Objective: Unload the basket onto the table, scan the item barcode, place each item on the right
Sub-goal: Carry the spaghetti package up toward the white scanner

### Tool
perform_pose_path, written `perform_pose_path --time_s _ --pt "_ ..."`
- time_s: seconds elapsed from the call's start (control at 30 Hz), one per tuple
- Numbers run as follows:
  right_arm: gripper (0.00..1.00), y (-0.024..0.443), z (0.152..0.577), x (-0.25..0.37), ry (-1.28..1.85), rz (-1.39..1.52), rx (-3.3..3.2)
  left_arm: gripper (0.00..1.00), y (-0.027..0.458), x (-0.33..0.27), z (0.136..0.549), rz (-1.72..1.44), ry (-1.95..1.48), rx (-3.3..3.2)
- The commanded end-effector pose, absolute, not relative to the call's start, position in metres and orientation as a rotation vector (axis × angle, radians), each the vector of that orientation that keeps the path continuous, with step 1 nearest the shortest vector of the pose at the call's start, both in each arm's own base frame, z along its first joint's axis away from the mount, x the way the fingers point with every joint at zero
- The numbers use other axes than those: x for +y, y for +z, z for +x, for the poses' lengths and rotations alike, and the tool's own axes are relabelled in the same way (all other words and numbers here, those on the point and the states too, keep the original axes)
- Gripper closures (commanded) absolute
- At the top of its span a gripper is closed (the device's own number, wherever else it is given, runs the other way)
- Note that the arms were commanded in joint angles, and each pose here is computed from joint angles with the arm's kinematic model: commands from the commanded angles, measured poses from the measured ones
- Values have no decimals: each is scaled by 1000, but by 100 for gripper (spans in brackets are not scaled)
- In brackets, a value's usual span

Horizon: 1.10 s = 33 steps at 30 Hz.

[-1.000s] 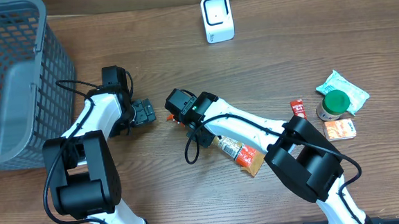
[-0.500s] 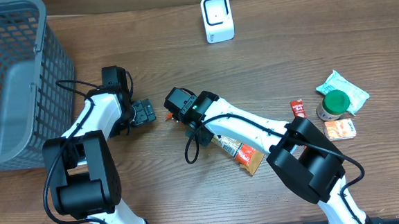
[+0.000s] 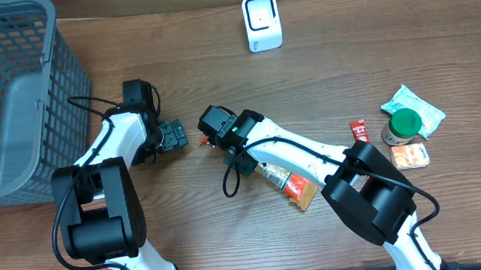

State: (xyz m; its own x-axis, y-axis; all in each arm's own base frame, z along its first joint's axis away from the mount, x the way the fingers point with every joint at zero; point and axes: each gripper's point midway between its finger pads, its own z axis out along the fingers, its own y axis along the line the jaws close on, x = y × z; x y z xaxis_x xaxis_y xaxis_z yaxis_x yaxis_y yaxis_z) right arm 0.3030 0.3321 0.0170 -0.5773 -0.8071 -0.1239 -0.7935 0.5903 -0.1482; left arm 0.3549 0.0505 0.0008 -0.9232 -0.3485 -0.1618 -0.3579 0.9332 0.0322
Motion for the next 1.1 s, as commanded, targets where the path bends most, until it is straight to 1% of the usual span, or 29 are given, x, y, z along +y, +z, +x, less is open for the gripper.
perform_pose_path --time_s 0.0,0.13,0.27,0.4,0.5,0.63,0.8,0.87,0.97,1.07 --pt "96 3 296 330 -111 -1370 2679 0 -16 65 342 -528 222 2982" --pt "96 35 301 341 -27 -1322 2625 0 -16 65 342 -529 222 2982" --pt "96 95 313 339 13 -1223 2525 0 -16 65 342 -528 222 2982" --pt "96 156 324 318 72 -1039 2485 0 -16 65 342 -529 222 2982" --pt "96 182 328 295 85 -930 2499 0 -16 65 342 -529 222 2979" --pt "96 193 327 266 97 -868 2556 0 -15 65 347 -527 218 2959" --pt "96 190 327 261 151 -859 2591 0 -15 65 347 -527 219 2958" --pt "96 192 333 261 127 -843 2566 0 -15 65 347 -527 218 2958" --pt "96 201 353 252 9 -777 2500 0 -15 65 347 -527 219 2958" --pt "97 218 366 246 -38 -702 2458 0 -15 65 347 -527 218 2958"
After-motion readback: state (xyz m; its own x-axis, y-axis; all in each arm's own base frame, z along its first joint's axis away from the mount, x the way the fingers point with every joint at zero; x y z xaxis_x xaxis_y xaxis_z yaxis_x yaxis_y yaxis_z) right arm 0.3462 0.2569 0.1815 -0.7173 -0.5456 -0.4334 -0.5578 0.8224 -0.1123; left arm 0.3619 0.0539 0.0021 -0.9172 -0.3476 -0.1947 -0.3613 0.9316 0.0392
